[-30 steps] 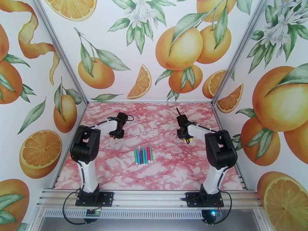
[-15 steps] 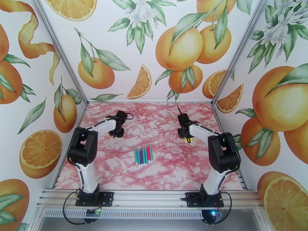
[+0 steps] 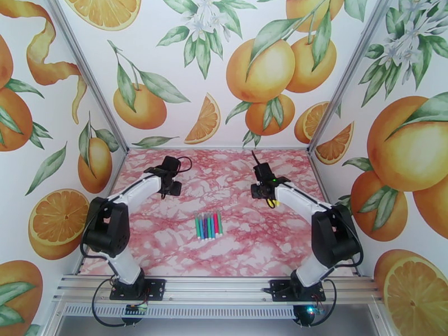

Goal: Open the pen caps

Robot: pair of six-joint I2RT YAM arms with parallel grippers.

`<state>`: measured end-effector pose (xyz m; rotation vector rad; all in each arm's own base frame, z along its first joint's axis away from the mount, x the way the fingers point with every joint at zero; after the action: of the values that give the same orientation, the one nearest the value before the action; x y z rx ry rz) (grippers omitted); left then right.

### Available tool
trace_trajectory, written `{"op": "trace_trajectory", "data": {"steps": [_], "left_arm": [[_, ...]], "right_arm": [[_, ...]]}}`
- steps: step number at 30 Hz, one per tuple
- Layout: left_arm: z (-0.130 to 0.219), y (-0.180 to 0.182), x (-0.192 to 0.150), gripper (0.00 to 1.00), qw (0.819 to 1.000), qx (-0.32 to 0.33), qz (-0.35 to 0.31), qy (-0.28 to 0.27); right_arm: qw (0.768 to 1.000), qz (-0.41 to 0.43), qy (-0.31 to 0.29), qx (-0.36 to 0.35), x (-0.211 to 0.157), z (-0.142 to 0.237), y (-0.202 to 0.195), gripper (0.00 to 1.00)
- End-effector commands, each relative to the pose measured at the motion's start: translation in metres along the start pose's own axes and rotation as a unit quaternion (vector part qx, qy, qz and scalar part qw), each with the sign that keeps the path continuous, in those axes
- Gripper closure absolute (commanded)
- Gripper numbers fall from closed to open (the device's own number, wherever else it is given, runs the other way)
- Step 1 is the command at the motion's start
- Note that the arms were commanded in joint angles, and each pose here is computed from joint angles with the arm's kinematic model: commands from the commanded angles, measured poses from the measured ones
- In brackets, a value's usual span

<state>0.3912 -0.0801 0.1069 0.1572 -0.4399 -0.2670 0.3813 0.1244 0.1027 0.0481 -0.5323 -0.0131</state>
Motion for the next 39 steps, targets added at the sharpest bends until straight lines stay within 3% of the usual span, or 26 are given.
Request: {"op": "trace_trajectory", "data": {"steps": [1,16,25,39], "left_arm": [[0.011,-0.010,0.010,0.31,0.998,-0.032,-0.008,-0.049],[0.033,-0.040,0.007,0.27,0.984,-0.114,-0.005,-0.138],[0.046,-0.043,0.010,0.26,0.974,-0.130,-0.001,-0.183],[0.054,-0.038,0.006,0.26,0.973,-0.121,0.007,-0.198]], "right_arm": [[0.998,0.016,-0.005,0.066,-0.004,0.010,0.034,0.52],[0.984,0.053,0.040,0.166,-0.060,0.021,0.111,0.52],[0.980,0.074,0.066,0.172,-0.087,0.021,0.132,0.52],[0.981,0.077,0.083,0.155,-0.110,0.019,0.143,0.52]]}}
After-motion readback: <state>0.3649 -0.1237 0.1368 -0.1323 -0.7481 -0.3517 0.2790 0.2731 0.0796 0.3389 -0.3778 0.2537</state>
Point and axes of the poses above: each hand's point on the last joint's axis, 136 mm out from that joint toward the fingers, its own z axis back along the fingers, its own y axis along the line the jaws close on, x = y × z, the point moved 1 cm from there along z, back along the fingers, and after that the axes turned 10 degrees about -z, right-handed, at the moved point
